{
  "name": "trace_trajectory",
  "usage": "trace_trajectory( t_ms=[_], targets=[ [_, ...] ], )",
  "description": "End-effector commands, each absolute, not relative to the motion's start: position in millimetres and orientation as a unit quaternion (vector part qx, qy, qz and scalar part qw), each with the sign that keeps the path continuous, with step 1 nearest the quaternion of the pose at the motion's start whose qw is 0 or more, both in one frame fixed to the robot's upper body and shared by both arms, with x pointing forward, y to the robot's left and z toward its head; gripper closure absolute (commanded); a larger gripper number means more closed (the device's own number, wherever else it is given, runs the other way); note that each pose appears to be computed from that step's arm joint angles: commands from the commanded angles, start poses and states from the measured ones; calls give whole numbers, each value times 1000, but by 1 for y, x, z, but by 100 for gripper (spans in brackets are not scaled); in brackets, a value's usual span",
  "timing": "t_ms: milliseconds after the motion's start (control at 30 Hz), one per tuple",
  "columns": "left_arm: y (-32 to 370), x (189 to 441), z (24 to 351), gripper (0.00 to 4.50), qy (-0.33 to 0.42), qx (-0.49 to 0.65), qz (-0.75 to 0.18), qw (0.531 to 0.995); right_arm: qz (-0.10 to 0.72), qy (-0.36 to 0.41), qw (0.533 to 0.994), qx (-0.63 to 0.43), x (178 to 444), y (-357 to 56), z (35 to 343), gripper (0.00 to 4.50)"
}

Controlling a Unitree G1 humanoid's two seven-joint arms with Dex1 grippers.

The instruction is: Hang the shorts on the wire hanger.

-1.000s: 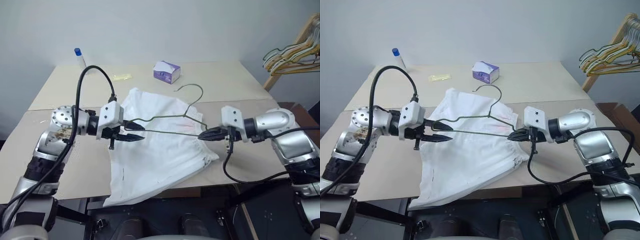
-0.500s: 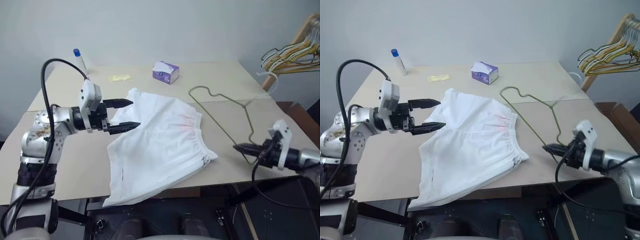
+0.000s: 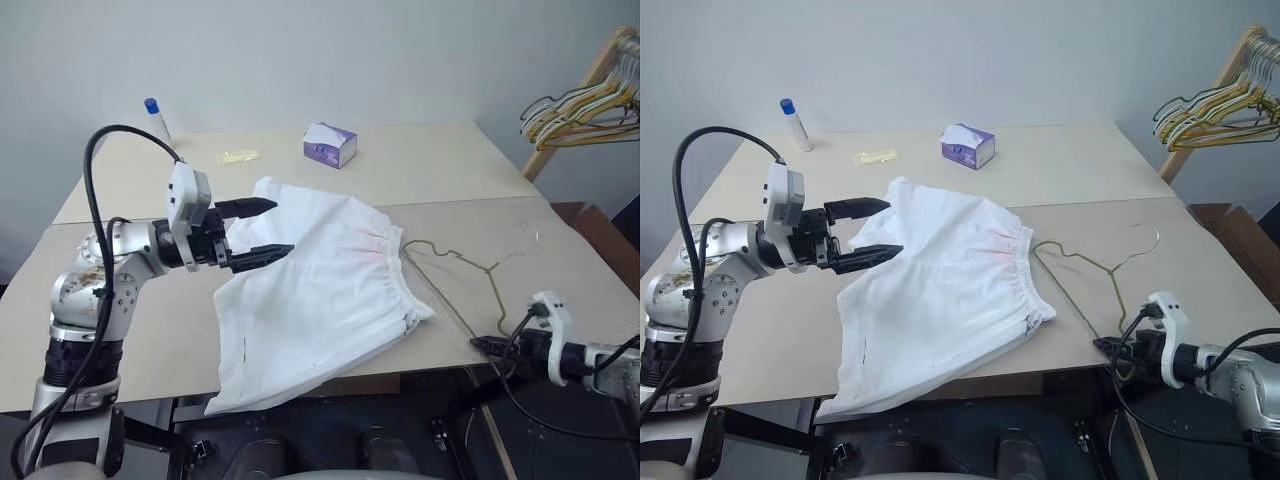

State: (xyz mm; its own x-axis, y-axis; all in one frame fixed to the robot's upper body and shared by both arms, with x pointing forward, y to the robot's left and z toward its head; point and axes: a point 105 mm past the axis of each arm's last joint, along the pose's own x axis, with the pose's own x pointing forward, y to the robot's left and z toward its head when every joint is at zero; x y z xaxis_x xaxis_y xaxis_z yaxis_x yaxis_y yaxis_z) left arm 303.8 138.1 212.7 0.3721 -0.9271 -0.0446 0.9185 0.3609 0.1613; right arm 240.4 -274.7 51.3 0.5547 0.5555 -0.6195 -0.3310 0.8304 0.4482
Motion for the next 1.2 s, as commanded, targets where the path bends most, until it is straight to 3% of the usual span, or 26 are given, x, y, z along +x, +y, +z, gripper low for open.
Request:
trace_trajectory(
  t_ms=[33,400,700,1200],
  targets=[
    [137,298,226,3,-49,94,-564,819,282,383,870,129,248,-271,64,450],
    [140,293,225,3,-47,103,-560,821,301,345,880,124,275,-271,76,450],
    [144,291,226,3,-49,111,-554,824,351,358,858,113,279,-262,77,450],
    [144,289,226,3,-51,124,-554,822,327,370,867,59,311,-276,71,450]
  ],
)
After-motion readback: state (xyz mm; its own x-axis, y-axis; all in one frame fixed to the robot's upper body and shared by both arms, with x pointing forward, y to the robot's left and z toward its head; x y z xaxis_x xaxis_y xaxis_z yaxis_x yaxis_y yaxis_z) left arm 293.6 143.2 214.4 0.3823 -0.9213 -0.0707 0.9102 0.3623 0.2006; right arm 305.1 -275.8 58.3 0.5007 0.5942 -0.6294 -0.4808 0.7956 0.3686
